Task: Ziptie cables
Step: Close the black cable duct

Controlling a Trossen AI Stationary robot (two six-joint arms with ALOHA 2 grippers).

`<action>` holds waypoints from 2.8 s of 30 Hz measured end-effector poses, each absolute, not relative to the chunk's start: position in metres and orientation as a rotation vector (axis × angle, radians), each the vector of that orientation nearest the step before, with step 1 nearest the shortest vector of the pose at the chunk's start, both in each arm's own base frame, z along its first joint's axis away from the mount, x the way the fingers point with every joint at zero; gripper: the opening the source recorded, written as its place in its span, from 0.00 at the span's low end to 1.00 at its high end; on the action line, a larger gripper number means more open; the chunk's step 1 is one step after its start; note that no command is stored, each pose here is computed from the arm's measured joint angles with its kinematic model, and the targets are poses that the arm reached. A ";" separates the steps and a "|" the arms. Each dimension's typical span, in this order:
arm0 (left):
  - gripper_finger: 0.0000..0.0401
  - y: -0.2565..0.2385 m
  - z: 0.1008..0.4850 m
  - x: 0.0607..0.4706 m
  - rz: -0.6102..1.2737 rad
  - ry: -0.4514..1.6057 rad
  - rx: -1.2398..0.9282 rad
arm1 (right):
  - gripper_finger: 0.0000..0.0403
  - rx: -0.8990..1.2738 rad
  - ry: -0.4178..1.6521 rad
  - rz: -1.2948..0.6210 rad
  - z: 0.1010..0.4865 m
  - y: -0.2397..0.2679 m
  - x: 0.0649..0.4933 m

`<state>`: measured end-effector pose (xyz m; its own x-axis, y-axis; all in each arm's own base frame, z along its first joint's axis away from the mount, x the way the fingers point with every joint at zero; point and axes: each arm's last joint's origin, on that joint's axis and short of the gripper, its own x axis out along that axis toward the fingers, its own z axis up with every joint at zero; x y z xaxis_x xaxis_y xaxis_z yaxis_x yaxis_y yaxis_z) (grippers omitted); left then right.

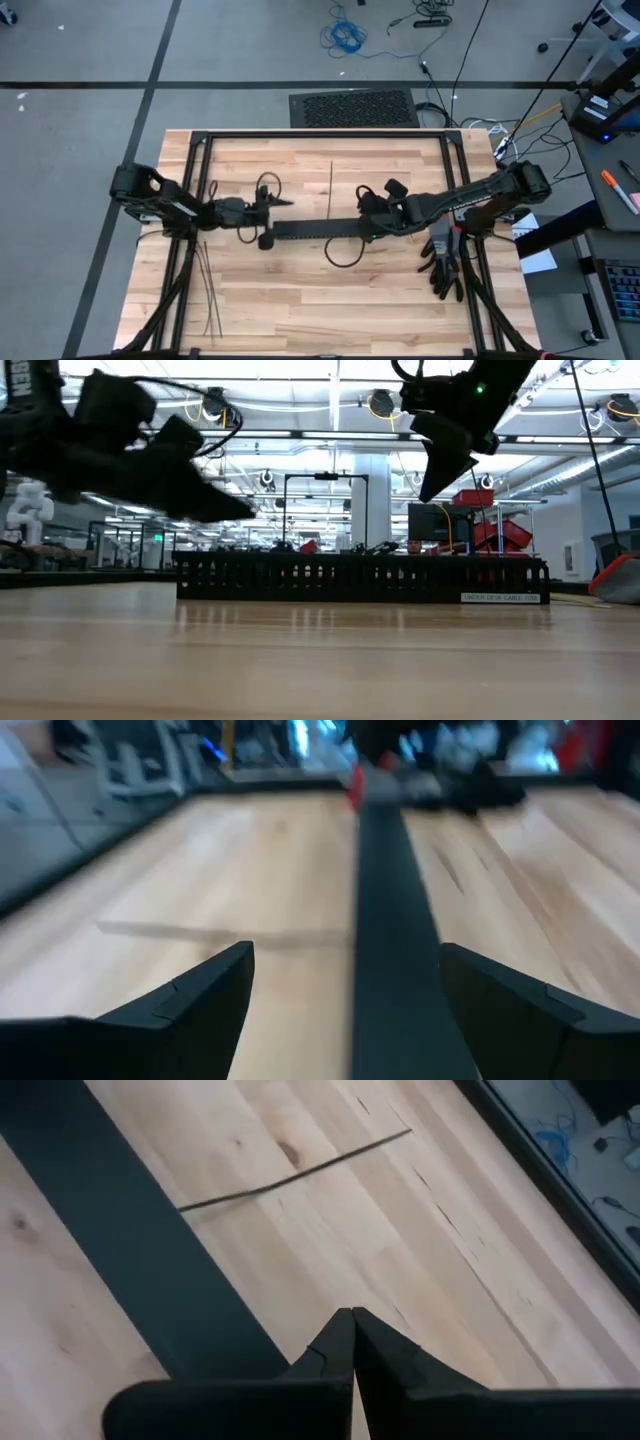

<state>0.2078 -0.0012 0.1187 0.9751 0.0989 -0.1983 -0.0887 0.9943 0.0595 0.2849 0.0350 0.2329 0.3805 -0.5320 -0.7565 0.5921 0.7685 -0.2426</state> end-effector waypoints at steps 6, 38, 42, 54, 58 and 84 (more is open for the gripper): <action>0.78 0.011 0.152 0.243 0.106 0.059 0.034 | 0.00 -0.030 1.010 -0.839 0.214 0.029 0.263; 0.78 0.037 0.167 0.385 0.100 0.395 0.021 | 0.00 0.448 0.651 -0.517 0.121 0.035 0.123; 0.78 0.039 0.167 0.381 0.145 0.447 0.022 | 0.00 0.428 0.636 -0.506 0.119 0.034 0.133; 0.78 0.035 0.171 0.371 0.153 0.553 0.038 | 0.00 0.317 0.630 -0.418 0.129 0.034 0.194; 0.78 0.033 0.180 0.367 0.142 0.559 0.056 | 0.00 0.255 0.679 -0.417 0.133 0.035 0.216; 0.78 0.009 0.178 0.388 -0.041 0.307 0.037 | 0.29 0.291 0.618 -0.409 0.139 0.035 0.151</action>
<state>0.3879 0.0091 0.1781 0.9524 -0.0344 -0.3028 0.0457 0.9985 0.0303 0.1511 0.0352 0.1386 0.7396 -0.2816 -0.6114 0.4522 0.8806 0.1415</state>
